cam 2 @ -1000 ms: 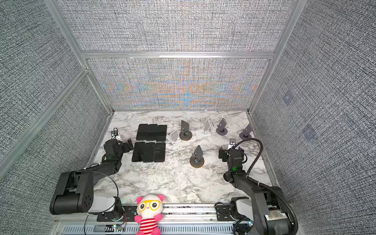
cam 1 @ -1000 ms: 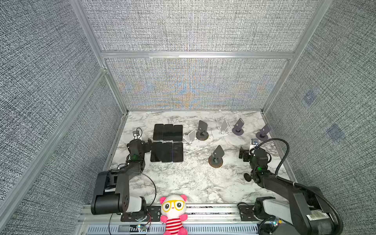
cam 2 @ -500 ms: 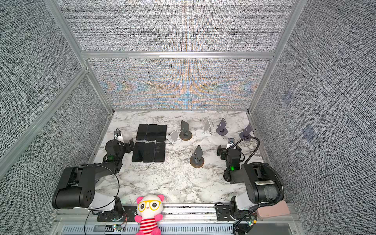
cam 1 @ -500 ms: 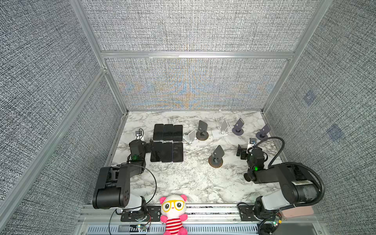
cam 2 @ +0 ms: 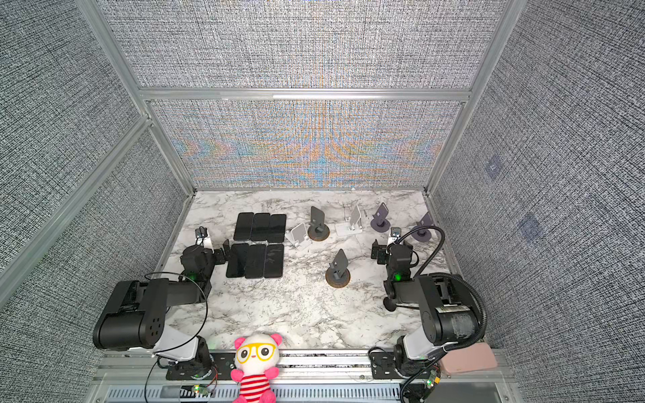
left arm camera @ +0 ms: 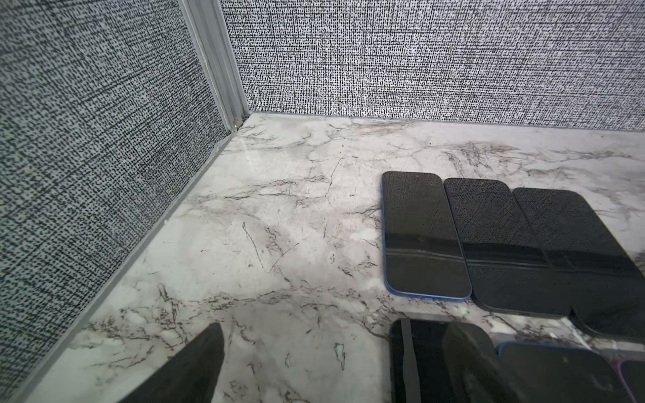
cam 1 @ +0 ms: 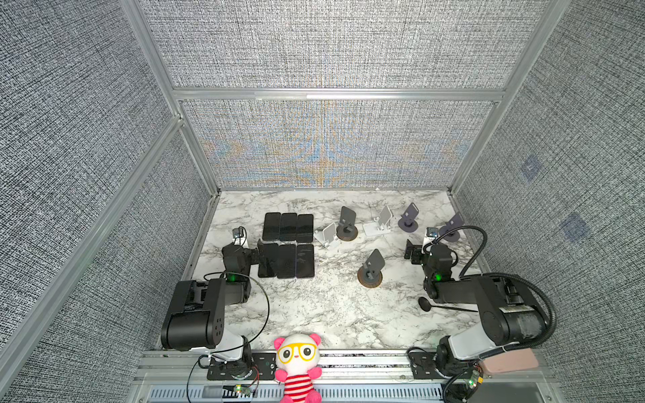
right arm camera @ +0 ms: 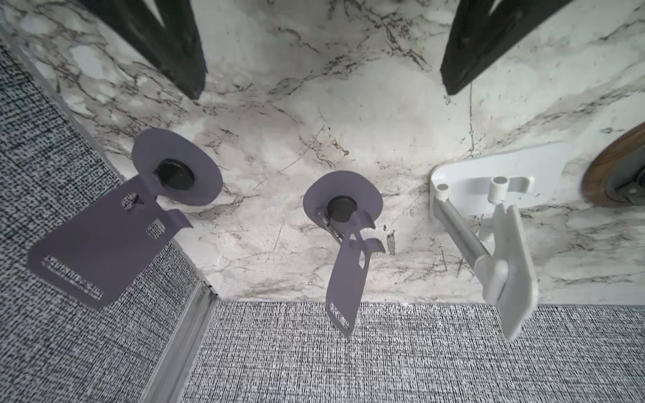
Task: Remove the phone from the phone stand
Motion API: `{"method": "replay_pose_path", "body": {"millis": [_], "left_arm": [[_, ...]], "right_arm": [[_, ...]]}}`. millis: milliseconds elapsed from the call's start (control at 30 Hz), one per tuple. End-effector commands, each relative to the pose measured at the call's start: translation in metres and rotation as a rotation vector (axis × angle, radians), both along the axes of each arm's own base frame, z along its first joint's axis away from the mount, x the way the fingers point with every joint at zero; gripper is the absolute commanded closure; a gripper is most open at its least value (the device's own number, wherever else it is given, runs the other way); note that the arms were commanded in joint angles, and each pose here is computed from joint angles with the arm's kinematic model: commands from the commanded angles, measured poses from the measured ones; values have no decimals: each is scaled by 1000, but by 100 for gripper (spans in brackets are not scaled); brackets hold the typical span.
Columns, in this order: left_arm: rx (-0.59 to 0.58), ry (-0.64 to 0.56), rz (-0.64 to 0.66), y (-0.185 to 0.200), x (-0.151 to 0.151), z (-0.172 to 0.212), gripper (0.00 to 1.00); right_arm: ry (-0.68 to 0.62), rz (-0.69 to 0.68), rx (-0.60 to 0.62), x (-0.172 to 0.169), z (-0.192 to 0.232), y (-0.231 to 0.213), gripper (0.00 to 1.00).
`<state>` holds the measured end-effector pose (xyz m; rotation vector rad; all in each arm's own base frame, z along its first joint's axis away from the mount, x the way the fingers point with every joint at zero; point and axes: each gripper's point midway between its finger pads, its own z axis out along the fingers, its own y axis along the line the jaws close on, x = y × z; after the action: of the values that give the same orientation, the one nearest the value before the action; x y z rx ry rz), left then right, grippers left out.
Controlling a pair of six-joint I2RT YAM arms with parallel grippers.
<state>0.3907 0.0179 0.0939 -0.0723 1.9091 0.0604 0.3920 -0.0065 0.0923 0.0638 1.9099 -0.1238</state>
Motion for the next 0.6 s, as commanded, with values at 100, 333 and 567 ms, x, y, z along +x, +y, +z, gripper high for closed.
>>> {"method": "replay_pose_path", "body": {"millis": [100, 333, 567], "left_arm": [[9, -38, -10, -1, 3, 9, 1], [9, -37, -9, -1, 3, 8, 1], [8, -37, -9, -1, 3, 8, 1]], "right_arm": [[7, 2, 0, 1, -1, 0, 1], [8, 4, -2, 0, -1, 1, 1], [9, 3, -2, 1, -1, 1, 1]]}}
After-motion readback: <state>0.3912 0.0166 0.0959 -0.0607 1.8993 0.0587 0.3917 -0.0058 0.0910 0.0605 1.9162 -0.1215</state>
